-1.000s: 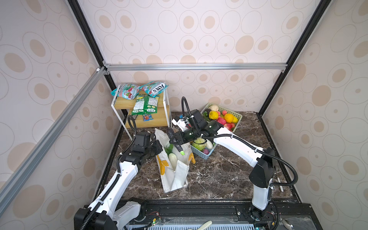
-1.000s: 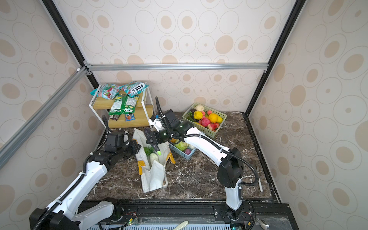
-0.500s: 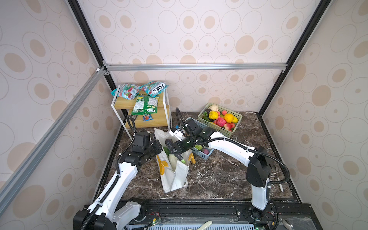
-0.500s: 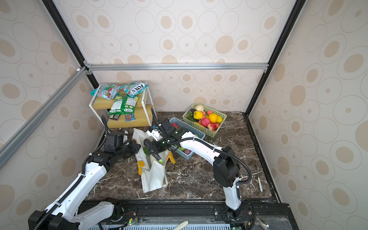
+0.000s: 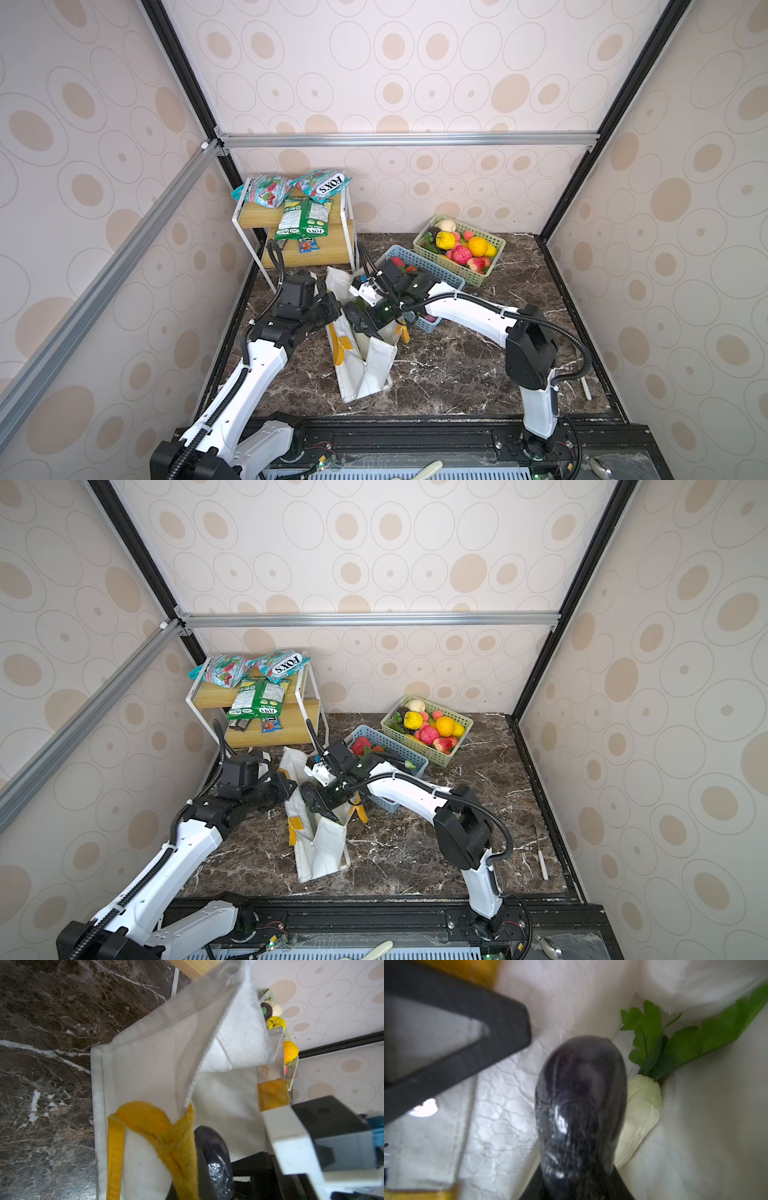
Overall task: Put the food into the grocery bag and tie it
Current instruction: 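Lower the purple eggplant into the tote bag and open the right gripper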
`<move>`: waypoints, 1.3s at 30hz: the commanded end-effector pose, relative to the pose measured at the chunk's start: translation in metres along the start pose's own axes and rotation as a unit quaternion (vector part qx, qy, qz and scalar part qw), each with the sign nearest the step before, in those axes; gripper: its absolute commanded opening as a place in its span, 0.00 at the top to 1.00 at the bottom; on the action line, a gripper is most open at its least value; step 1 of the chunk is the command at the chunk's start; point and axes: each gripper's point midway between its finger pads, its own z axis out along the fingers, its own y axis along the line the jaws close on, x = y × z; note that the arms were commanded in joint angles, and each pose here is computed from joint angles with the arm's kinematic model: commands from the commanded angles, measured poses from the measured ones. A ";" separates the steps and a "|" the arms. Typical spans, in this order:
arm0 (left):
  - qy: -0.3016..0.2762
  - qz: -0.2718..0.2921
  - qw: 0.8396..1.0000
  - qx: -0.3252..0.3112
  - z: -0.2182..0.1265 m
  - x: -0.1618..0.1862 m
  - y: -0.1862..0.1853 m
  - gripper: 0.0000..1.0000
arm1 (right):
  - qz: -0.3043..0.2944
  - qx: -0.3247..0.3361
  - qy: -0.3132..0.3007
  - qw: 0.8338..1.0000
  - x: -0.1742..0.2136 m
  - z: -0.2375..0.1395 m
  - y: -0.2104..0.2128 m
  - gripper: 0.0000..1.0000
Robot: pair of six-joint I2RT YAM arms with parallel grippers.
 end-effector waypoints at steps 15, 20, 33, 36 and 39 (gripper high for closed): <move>-0.028 0.016 0.999 0.042 -0.015 -0.018 -0.032 1.00 | -0.011 0.020 0.072 0.997 0.036 0.048 -0.022 0.69; -0.027 0.020 0.998 0.044 -0.015 -0.019 -0.035 1.00 | 0.018 0.039 0.089 0.995 0.040 0.061 -0.034 0.69; -0.028 0.023 0.998 0.044 -0.017 -0.020 -0.037 1.00 | 0.070 0.069 0.127 0.987 0.059 0.089 -0.060 0.67; -0.028 0.023 0.998 0.043 -0.017 -0.020 -0.037 1.00 | 0.080 0.076 0.138 0.984 0.065 0.095 -0.066 0.67; -0.028 0.024 0.998 0.043 -0.016 -0.020 -0.037 1.00 | 0.089 0.079 0.145 0.982 0.070 0.099 -0.070 0.66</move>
